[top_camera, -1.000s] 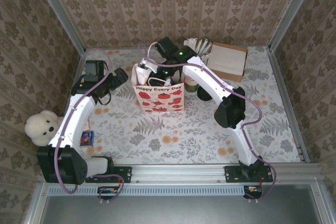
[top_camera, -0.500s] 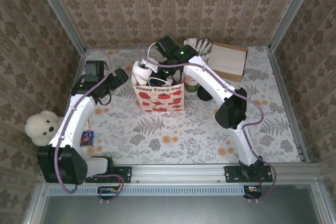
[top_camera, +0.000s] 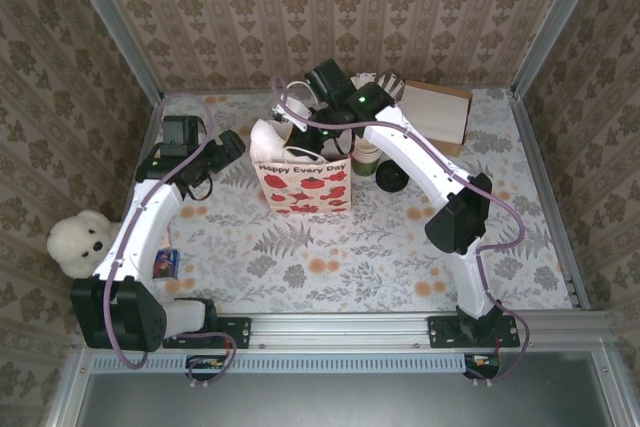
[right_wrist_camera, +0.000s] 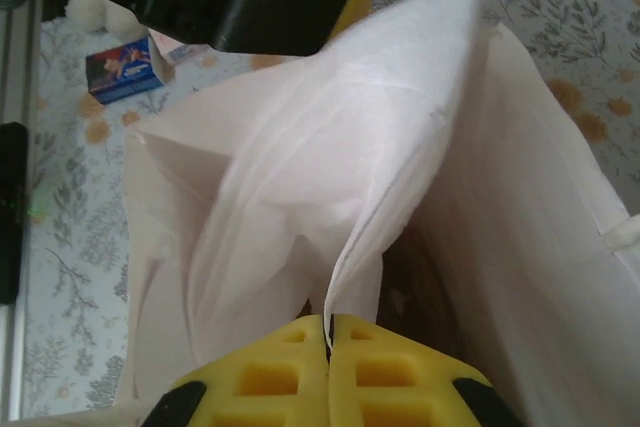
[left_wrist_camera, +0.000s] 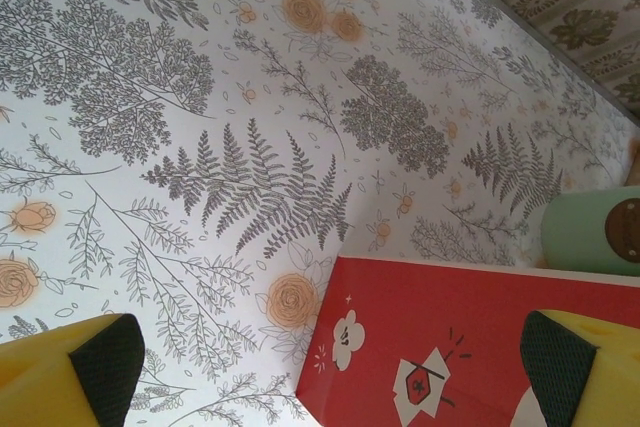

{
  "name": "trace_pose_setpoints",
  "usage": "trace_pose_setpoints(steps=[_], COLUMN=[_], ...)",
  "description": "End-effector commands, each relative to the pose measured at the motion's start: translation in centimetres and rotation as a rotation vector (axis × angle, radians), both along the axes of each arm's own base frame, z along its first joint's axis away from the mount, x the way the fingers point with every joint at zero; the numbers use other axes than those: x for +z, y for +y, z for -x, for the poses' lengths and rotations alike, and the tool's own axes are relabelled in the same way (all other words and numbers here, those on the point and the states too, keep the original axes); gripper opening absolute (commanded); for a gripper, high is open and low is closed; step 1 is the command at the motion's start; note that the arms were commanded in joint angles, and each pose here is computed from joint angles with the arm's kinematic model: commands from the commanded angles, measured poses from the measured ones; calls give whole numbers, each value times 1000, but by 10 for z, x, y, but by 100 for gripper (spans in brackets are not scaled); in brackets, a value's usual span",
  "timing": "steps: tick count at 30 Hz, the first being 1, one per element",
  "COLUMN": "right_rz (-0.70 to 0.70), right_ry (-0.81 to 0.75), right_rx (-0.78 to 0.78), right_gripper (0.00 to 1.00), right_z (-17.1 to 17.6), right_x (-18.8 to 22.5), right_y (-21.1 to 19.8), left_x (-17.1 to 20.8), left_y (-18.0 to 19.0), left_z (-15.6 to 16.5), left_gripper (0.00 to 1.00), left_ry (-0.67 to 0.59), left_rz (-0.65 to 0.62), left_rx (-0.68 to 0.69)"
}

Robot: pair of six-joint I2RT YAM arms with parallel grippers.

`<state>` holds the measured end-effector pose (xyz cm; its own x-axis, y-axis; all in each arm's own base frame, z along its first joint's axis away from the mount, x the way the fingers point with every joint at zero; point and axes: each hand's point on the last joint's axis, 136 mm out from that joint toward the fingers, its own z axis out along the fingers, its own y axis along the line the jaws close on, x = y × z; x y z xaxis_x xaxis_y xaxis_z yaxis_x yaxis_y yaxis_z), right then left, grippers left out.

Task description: Pack the takeout coffee

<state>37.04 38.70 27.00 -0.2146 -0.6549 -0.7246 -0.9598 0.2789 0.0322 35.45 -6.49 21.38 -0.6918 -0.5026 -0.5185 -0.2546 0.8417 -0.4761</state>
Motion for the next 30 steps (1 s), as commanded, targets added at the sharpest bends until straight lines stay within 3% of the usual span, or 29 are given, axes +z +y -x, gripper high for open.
trace_pose_setpoints(steps=[1,13,21,27,30], right_rz=[76,233,238,197,194], right_ry=[20,127,122,25,-36], right_rx=[-29,-33,-7,-47,-96], right_gripper=[5,3,10,23,38], right_z=[-5,-2,5,2,-2], right_x=[-28,-88,-75,-36,-19], right_y=[0,-13,-17,-22,-31], left_x=[0,-3,-18,-35,-46], left_y=[-4,-9,3,7,5], left_z=[-1,0,1,-2,-5], left_gripper=[100,100,100,100,100], left_ry=[-6,4,53,108,142], left_rz=[26,48,11,-14,-23], left_rx=[-10,-21,47,68,49])
